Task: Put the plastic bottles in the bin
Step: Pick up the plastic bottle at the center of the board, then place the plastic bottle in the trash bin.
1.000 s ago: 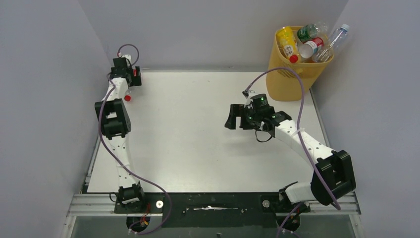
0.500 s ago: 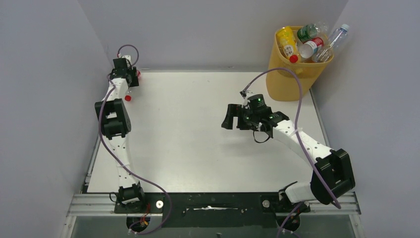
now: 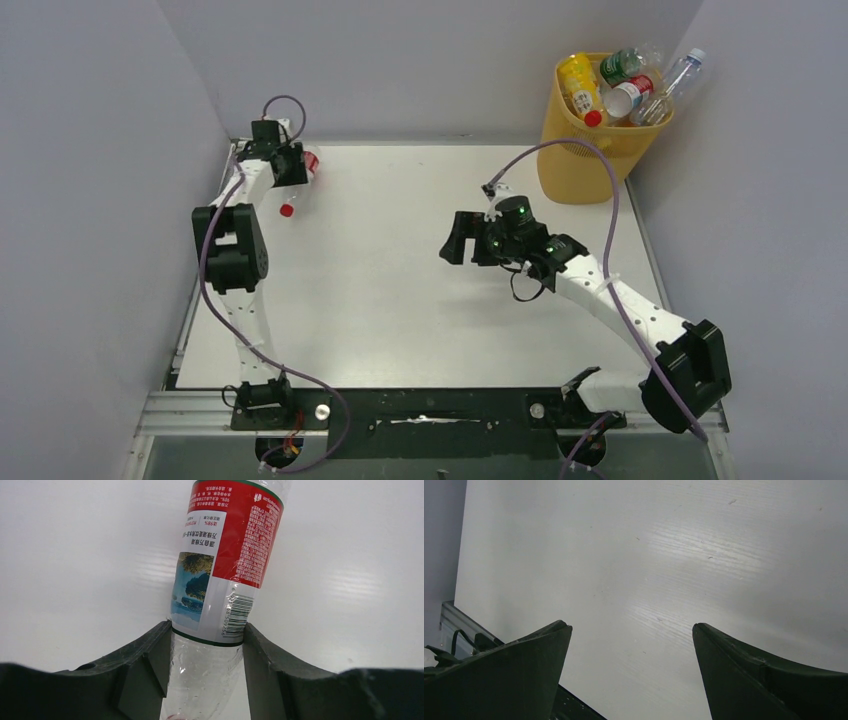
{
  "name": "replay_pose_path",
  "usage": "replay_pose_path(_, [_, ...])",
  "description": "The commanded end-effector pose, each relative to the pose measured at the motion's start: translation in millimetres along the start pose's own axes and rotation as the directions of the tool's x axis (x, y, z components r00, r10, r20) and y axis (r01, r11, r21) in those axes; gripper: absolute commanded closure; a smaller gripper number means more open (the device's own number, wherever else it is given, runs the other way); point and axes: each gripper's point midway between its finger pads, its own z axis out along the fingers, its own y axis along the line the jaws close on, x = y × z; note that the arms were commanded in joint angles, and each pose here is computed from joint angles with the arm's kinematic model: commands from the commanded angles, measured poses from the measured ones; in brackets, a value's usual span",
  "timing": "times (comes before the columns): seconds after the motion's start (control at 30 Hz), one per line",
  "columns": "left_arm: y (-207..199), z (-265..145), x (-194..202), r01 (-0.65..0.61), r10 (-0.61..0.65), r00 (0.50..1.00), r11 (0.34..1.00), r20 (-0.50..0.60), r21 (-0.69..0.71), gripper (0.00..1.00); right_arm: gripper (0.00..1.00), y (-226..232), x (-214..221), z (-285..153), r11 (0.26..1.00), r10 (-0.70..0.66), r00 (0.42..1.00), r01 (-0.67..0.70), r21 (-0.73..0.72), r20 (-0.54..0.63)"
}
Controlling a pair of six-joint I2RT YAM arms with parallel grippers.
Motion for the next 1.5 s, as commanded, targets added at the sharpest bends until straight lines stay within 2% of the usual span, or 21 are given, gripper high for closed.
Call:
replay_pose_path(0.0, [-72.4, -64.1, -18.5, -0.031, 0.017, 0.996, 0.986, 0.085, 0.163, 0.62, 0.02, 21.4, -3.0, -8.8, 1.0, 0.007, 0.997, -0.005, -0.021, 0.081])
replay_pose_path(0.37, [-192.9, -152.7, 64.9, -0.088, 0.084, 0.996, 0.905, 0.027, 0.416, 0.62, 0.02, 35.1, 20.2, -26.0, 1.0, 0.015, 0.995, -0.014, -0.013, 0.1])
replay_pose_path(0.5, [-236.4, -197.5, 90.8, -0.108, 0.107, 0.994, 0.849, 0.031, 0.518, 0.62, 0.02, 35.2, 25.8, -31.6, 0.999, 0.031, 0.993, -0.029, -0.019, 0.112])
replay_pose_path(0.73, [-285.8, -267.1, 125.3, -0.077, 0.09, 0.996, 0.746, 0.014, 0.661, 0.62, 0.02, 32.6, 37.8, -29.1, 0.998, 0.061, 0.992, -0.058, -0.031, 0.108])
replay_pose_path(0.9, [-302.2, -300.4, 144.8, -0.052, 0.078, 0.997, 0.687, -0.003, 0.725, 0.62, 0.02, 34.6, 39.3, -24.3, 0.998, 0.06, 0.993, -0.057, -0.039, 0.097])
replay_pose_path(1.2, [-311.9, -326.2, 162.0, -0.05, 0.099, 0.995, 0.601, -0.013, 0.797, 0.62, 0.02, 37.0, 36.2, -19.4, 0.998, 0.051, 0.995, -0.049, -0.033, 0.09])
replay_pose_path(1.47, [-315.8, -349.5, 160.4, -0.052, 0.084, 0.996, 0.521, 0.009, 0.852, 0.61, 0.02, 38.0, 9.0, -41.1, 1.0, 0.025, 0.99, -0.027, 0.011, 0.139])
